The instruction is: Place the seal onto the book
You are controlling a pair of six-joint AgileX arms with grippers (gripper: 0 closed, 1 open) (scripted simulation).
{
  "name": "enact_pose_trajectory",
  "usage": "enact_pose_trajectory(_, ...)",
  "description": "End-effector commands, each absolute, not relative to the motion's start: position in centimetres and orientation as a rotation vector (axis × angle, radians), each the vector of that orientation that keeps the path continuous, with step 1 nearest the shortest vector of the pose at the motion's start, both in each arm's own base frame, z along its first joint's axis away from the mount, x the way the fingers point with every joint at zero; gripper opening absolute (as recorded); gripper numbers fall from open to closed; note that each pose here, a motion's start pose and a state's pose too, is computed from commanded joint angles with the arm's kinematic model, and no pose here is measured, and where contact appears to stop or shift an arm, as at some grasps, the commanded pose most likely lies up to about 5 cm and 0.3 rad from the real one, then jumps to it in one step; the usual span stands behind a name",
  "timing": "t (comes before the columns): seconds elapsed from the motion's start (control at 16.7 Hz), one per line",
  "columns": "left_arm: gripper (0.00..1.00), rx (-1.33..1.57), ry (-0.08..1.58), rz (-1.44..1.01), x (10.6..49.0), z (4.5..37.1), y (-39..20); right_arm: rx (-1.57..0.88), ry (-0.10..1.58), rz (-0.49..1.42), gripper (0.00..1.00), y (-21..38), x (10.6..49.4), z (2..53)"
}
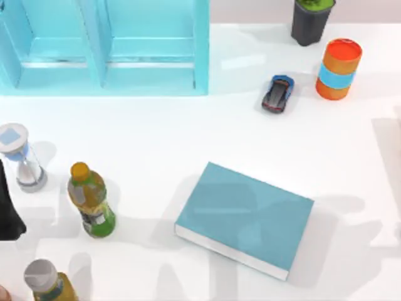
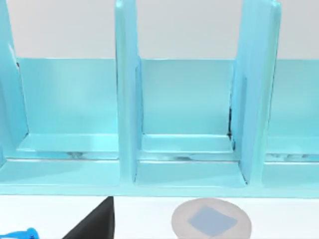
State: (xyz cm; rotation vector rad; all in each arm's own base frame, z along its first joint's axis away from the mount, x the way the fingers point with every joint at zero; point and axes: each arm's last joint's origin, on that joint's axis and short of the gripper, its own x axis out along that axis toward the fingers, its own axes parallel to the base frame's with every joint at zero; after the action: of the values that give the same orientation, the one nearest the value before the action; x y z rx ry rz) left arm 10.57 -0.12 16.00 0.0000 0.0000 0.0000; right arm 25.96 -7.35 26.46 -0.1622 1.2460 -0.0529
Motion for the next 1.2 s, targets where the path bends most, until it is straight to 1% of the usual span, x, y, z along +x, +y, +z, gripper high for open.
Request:
enact_pose_trajectory(0.24,1.00,0.000,0.000,0.000,10.6,16.0,-0.1,-0.089,1.432,-0.025,1.00,-11.3,31.1,25.7)
enact_pose_trajectory(0.42,1.00,0.000,0.000,0.000,10.6,16.0,-0.1,-0.029,1.522,-0.013,1.00,-13.6,33.0,24.7)
enact_pose_trajectory(0.6,1.00,0.000,0.000,0.000,10.6,16.0,-0.1,0.004,1.563,-0.009,1.00,-14.6,33.5,24.2)
enact_pose_trajectory(0.9,1.00,0.000,0.000,0.000,10.6,16.0,-0.1,0.001,1.562,-0.008,1.00,-14.5,33.5,24.1)
enact_pose_trajectory(1.02,1.00,0.000,0.000,0.000,10.6,16.0,-0.1,0.006,1.569,-0.007,1.00,-14.6,33.6,23.0)
enact_pose_trajectory(1.2,1.00,0.000,0.000,0.000,10.6,16.0,-0.1,0.004,1.562,-0.010,1.00,-14.7,33.9,19.7)
